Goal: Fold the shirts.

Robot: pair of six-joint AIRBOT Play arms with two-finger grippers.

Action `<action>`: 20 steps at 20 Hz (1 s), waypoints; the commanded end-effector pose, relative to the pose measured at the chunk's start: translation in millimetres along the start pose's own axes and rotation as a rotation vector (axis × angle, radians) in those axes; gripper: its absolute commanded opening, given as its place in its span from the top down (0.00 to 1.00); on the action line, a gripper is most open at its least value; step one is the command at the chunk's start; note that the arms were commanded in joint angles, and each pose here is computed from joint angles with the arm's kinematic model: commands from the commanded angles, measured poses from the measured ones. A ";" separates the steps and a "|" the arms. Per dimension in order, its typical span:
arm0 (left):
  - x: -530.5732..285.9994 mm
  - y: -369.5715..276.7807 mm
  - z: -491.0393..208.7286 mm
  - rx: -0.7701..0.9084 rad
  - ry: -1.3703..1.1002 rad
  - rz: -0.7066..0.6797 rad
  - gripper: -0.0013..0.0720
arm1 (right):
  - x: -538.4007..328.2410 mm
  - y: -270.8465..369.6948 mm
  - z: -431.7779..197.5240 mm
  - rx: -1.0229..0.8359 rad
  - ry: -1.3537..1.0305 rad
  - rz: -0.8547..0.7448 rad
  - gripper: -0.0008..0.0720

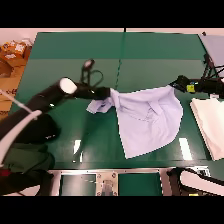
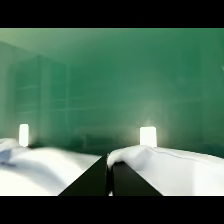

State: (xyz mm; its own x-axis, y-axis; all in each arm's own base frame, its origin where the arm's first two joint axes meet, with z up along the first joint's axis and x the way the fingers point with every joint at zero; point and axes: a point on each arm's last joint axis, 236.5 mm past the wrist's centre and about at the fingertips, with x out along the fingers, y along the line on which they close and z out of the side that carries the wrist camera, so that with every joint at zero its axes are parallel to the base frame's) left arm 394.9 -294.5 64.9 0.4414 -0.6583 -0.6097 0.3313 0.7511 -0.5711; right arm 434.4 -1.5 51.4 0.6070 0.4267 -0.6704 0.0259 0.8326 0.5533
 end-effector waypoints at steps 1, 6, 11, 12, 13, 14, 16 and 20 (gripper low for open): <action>-116.5 -7.3 67.8 0.126 -0.214 0.062 0.95 | -43.1 43.5 26.3 -0.079 -0.050 0.052 0.97; -272.8 -60.0 95.1 0.242 -0.488 0.066 0.95 | -171.4 146.9 79.9 -0.271 -0.368 0.087 0.97; -305.4 -86.2 62.7 0.316 -0.462 0.052 0.95 | -311.0 247.2 70.4 -0.477 -0.712 0.116 0.97; -307.9 -82.0 60.2 0.330 -0.455 0.080 0.95 | -330.4 257.8 66.1 -0.502 -0.770 0.112 0.97; -310.2 -74.7 62.0 0.335 -0.459 0.118 0.95 | -348.7 264.4 62.7 -0.525 -0.831 0.094 0.97; -315.1 -71.7 64.6 0.340 -0.468 0.144 0.95 | -361.7 267.9 60.7 -0.540 -0.876 0.076 0.97; -328.2 -68.4 74.1 0.362 -0.508 0.196 0.95 | -380.0 269.5 59.4 -0.562 -0.941 0.035 0.97; -311.3 -16.9 75.4 0.304 -0.438 0.352 0.95 | -350.0 241.0 82.1 -0.518 -0.882 -0.010 0.97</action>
State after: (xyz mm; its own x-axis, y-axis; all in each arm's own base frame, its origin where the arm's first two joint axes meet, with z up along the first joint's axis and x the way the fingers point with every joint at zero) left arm 301.5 -119.6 330.6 0.8379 -0.4333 -0.3319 0.3843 0.9002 -0.2050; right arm 278.4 33.9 467.4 0.9742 0.2168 0.0619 -0.2231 0.9668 0.1246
